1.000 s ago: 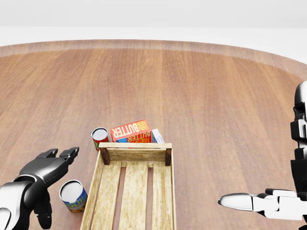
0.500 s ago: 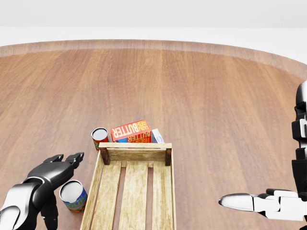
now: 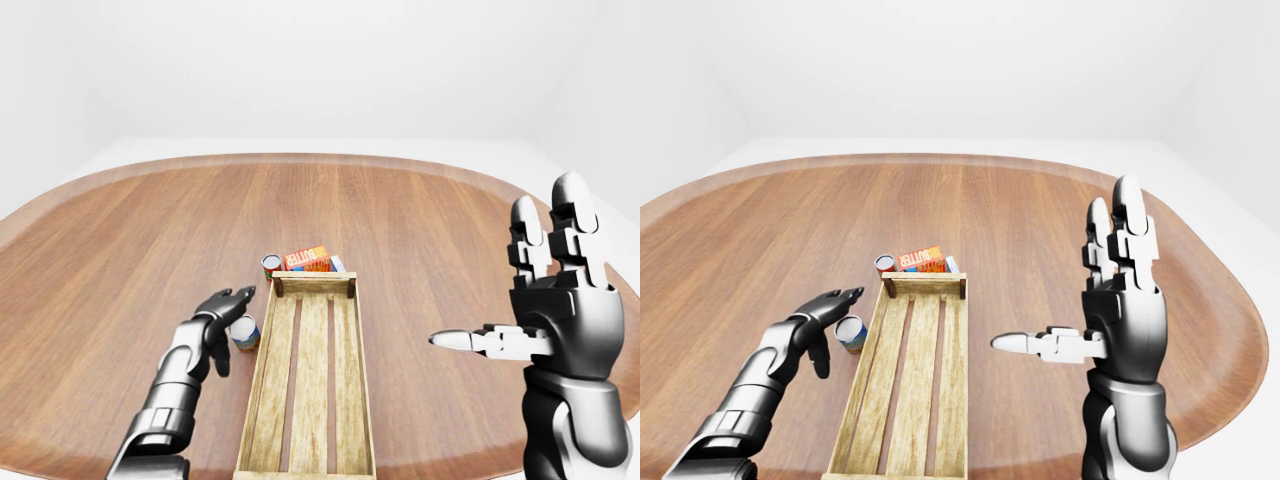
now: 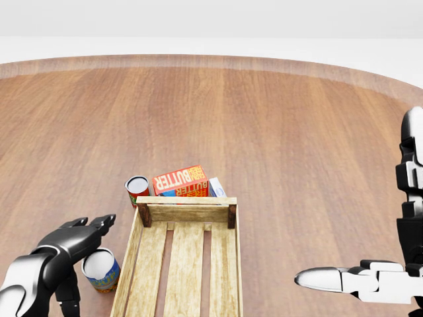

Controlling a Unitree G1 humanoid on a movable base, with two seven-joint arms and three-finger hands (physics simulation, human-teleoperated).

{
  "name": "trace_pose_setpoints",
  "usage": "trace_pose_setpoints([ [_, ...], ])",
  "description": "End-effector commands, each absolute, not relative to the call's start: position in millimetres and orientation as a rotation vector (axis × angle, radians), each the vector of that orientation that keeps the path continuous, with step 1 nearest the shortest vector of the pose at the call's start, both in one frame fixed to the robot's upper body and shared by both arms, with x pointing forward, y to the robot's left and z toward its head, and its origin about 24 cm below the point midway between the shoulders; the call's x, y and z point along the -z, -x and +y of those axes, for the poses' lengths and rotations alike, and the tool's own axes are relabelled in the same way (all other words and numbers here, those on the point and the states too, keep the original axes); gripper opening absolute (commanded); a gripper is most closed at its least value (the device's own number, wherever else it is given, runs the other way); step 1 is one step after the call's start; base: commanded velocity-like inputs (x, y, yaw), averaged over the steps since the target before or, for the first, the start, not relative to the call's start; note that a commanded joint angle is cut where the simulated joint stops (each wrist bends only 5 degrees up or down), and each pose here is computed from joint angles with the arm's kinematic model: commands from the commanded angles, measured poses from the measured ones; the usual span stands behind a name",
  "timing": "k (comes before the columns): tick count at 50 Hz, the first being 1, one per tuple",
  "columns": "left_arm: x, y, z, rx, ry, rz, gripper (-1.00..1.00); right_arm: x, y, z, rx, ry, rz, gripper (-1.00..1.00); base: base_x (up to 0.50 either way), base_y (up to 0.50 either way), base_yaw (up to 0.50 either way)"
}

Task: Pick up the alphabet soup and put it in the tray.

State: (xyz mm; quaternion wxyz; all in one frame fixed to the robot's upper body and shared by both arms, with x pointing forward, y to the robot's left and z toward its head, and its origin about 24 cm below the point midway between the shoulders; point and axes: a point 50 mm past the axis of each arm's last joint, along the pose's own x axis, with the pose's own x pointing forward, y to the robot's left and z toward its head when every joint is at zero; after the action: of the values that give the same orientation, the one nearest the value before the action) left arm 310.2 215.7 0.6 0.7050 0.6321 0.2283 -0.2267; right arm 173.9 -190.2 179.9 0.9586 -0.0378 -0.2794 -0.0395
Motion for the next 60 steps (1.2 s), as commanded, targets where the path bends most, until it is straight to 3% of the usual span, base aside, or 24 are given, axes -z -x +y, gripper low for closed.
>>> trace_pose_setpoints([
  [1,-3,-310,217,0.504,-1.397,0.509,1.00,-181,-175,-187,0.067,0.104,-0.571,1.00,0.00,0.00,0.00],
  [60,30,-321,218,0.503,-1.350,0.652,1.00,-184,-171,-183,0.025,0.091,-0.583,1.00,0.00,0.00,0.00],
])
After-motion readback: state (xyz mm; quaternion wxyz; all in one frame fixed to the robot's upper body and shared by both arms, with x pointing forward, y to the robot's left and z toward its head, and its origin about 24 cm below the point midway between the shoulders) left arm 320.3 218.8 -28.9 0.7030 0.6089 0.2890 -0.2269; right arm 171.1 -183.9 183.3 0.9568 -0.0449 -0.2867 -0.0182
